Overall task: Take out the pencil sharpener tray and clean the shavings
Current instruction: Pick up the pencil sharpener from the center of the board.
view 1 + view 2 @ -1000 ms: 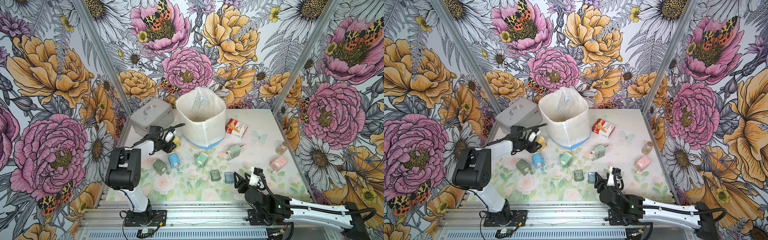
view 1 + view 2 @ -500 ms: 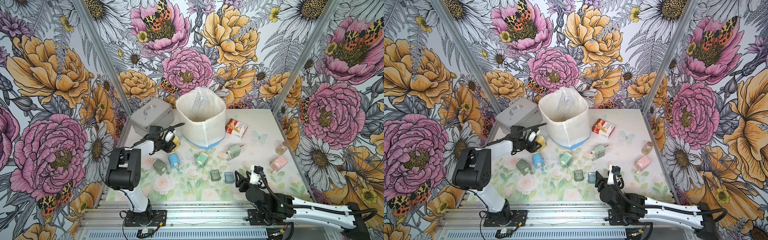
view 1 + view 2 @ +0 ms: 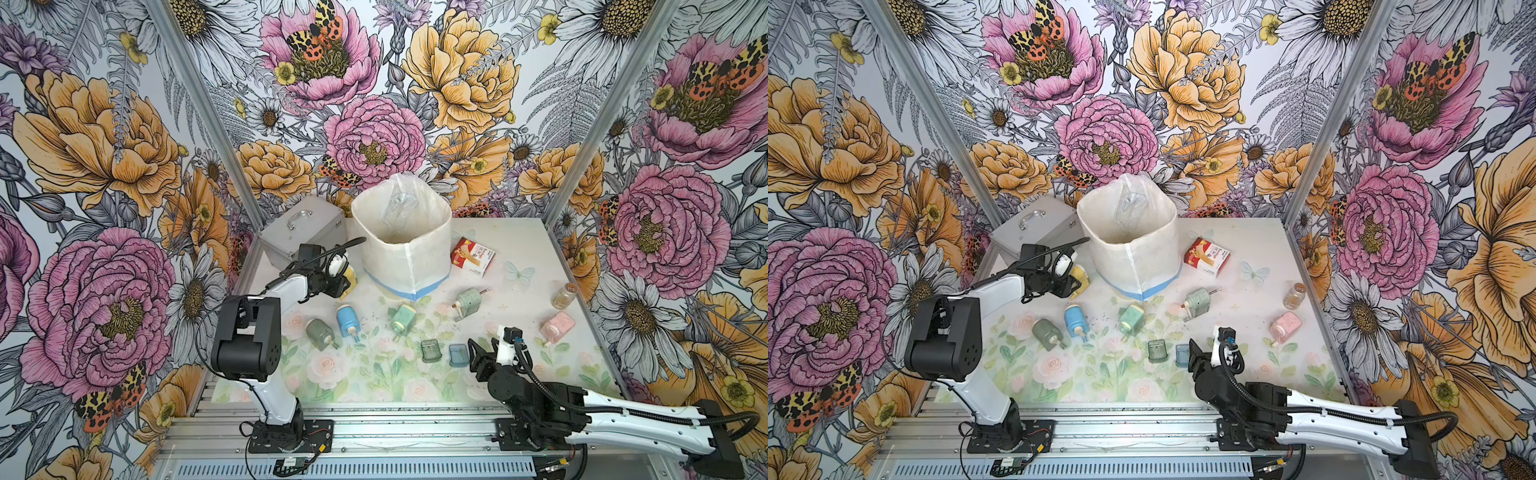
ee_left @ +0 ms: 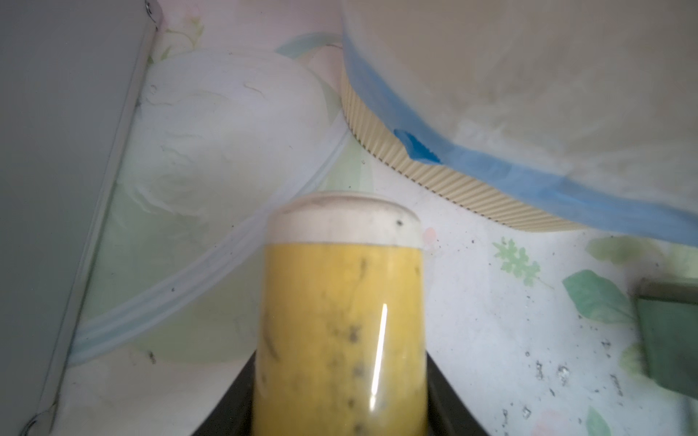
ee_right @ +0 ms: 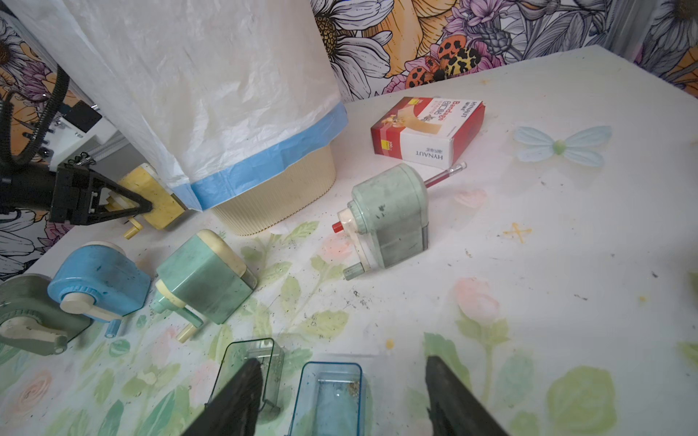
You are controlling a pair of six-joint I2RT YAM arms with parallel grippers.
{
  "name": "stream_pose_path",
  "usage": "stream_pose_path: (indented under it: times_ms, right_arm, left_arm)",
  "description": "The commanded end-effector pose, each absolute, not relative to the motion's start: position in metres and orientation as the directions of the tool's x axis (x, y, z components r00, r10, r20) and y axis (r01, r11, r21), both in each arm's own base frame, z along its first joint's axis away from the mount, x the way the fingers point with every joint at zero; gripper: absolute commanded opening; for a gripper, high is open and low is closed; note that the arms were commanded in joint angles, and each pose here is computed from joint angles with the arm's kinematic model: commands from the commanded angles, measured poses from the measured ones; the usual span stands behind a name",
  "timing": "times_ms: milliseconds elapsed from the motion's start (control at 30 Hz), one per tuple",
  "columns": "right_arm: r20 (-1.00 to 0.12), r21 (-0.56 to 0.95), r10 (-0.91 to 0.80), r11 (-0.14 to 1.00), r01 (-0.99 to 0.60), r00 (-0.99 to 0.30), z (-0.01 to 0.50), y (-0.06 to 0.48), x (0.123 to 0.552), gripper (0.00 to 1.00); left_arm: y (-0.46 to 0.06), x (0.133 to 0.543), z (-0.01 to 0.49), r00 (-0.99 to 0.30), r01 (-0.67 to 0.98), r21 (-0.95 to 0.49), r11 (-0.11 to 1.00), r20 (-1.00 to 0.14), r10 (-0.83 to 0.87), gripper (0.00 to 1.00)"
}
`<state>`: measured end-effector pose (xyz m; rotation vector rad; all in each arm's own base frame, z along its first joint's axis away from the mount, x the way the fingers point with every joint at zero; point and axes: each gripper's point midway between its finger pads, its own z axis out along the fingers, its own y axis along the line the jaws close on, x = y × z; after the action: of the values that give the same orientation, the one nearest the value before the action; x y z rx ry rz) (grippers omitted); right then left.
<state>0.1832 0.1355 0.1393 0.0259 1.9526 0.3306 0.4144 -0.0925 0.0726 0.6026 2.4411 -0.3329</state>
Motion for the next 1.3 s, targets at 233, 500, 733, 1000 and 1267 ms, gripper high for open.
stream_pose_path:
  times_ms: [233,500,733,1000,1267]
  right_arm:
    - [-0.936,0.161,0.108,0.978,-0.135,-0.334,0.186,0.140,0.195,0.70]
    - [-0.935,0.082,0.036,0.990,-0.114,-0.354,0.213,0.143,0.219,0.71]
    - [-0.895,0.041,-0.051,0.979,-0.198,-0.442,0.231,0.168,0.255,0.72]
    - [-0.856,0.088,-0.124,0.921,-0.379,-0.501,0.253,0.211,0.289,0.73]
    - [-0.825,0.216,-0.149,0.808,-0.548,-0.545,0.248,0.233,0.293,0.74]
  left_arm:
    - [-0.089,0.416,0.148,-0.702,0.423,-0.055,0.905,-0.652,0.288,0.11]
    - [-0.100,0.400,0.173,-0.698,0.438,-0.028,0.899,-0.641,0.320,0.10]
    - [-0.108,0.393,0.186,-0.685,0.442,-0.049,0.896,-0.663,0.302,0.05]
    - [-0.115,0.390,0.201,-0.680,0.453,-0.096,0.886,-0.680,0.274,0.00]
    - [-0.127,0.358,0.233,-0.657,0.495,-0.180,0.850,-0.718,0.230,0.00]
